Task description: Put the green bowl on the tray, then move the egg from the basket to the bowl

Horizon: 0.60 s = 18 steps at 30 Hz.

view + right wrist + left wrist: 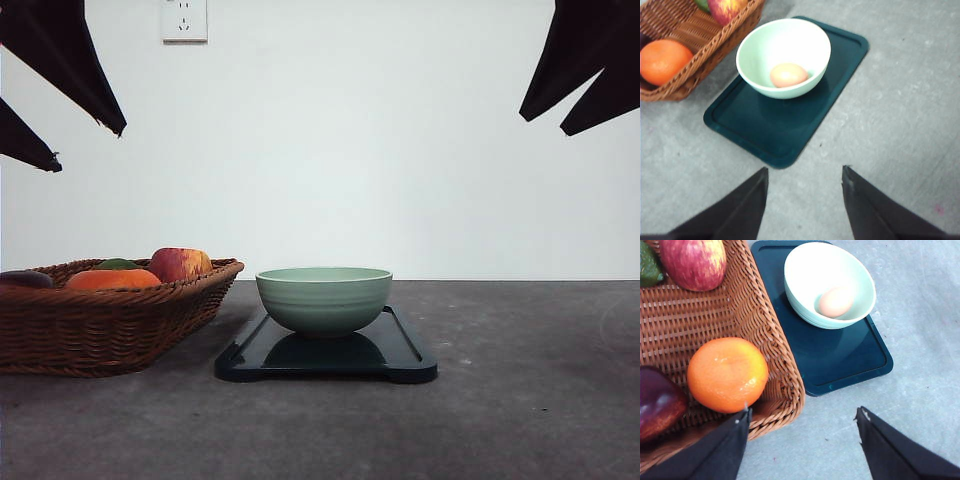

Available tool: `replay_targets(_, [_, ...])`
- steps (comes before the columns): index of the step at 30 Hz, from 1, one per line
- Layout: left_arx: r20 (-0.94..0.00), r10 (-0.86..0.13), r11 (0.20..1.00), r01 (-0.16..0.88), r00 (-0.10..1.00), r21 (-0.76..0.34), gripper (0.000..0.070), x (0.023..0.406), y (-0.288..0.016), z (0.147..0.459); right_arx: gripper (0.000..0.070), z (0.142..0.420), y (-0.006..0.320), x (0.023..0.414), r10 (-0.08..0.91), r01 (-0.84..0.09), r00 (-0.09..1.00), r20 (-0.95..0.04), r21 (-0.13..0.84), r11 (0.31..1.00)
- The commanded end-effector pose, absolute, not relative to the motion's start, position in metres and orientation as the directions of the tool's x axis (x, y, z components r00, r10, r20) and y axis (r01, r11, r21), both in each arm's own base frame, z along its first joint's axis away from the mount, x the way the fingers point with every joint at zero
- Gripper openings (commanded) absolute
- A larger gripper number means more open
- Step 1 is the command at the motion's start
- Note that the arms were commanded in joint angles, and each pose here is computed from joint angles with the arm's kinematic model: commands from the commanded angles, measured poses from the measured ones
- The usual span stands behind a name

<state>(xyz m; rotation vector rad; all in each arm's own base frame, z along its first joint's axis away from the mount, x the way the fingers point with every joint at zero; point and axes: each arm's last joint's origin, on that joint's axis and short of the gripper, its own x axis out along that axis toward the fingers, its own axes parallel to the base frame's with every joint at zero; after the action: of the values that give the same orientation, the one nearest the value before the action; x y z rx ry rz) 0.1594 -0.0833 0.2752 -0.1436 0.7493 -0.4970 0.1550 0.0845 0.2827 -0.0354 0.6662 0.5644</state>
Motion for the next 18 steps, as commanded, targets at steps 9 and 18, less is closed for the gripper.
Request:
replay_targets(9, [-0.609,-0.491,0.87,0.383,0.623,-0.31,0.0,0.1601,-0.0854,0.2771,0.0017,0.2847,0.0876,0.1554,0.529,-0.546,0.623,-0.576,0.165,0.822])
replay_targets(18, [-0.608,-0.492,0.87,0.384,0.624,-0.31,0.0,0.1601,-0.0854,0.2772,0.0017,0.286,0.0879,0.1562,0.536,-0.55,0.629,-0.563,0.165,0.819])
